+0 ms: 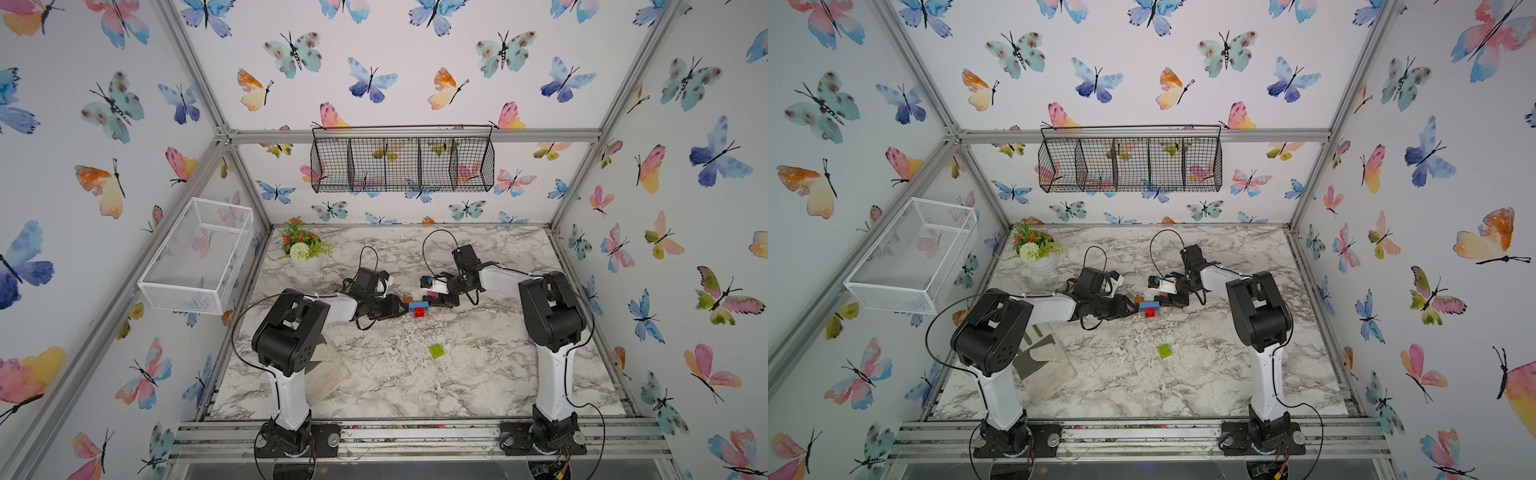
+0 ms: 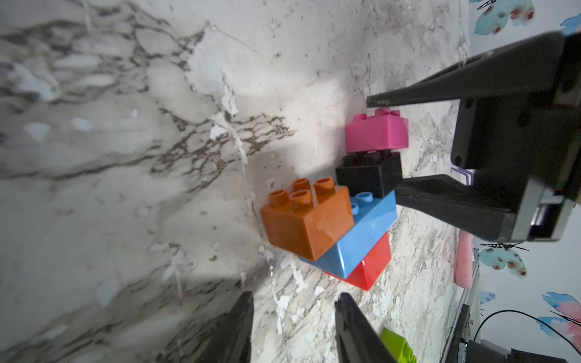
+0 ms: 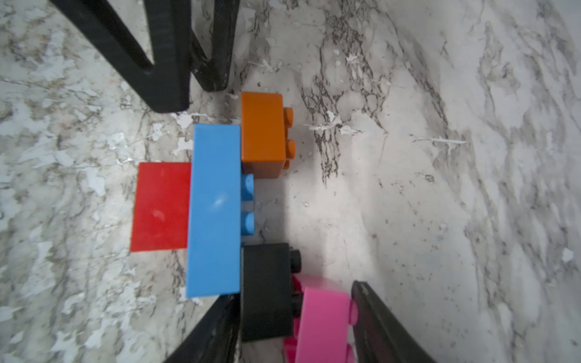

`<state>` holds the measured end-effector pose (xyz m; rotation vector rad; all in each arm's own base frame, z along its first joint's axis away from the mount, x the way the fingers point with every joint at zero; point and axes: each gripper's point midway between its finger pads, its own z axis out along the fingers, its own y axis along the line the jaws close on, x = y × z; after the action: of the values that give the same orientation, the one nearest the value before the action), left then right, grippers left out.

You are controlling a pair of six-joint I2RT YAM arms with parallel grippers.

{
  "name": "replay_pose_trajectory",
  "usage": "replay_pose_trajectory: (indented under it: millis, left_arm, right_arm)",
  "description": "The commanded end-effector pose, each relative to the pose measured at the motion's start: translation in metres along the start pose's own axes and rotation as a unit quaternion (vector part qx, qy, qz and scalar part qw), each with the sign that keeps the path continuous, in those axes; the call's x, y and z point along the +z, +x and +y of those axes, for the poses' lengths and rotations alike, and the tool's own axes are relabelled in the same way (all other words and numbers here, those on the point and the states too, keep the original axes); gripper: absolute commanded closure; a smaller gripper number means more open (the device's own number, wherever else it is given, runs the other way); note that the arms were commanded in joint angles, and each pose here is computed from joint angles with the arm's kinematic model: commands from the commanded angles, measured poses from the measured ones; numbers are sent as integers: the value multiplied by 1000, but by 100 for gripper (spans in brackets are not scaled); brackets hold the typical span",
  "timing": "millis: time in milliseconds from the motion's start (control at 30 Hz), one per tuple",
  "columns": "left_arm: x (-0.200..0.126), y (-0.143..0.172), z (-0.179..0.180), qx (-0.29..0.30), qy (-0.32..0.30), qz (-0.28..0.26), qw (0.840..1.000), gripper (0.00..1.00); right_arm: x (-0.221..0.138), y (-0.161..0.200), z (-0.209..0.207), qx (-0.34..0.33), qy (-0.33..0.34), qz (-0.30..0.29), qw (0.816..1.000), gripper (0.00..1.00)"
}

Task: Assemble the letter v with lego
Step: Assemble the lego brick with the lego brick.

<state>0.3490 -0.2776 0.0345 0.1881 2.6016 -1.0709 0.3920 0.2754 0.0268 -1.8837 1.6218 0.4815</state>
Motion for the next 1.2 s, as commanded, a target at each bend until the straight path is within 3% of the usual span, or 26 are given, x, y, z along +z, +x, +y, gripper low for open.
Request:
replay_pose_trajectory:
  millis: [0, 867, 1167]
  left_arm:
    - [-1, 26, 28, -26, -52, 38, 998, 54]
    - [5, 27, 33, -31, -55, 42, 997, 55]
    - [-13, 22, 24, -25, -58, 16, 998, 55]
  right_arm:
    - [-8, -11, 17, 19, -25, -13, 999, 41]
    - [-3, -10, 26, 58, -29, -9, 998, 43]
    - [-1, -5, 20, 80, -17, 3, 997, 45]
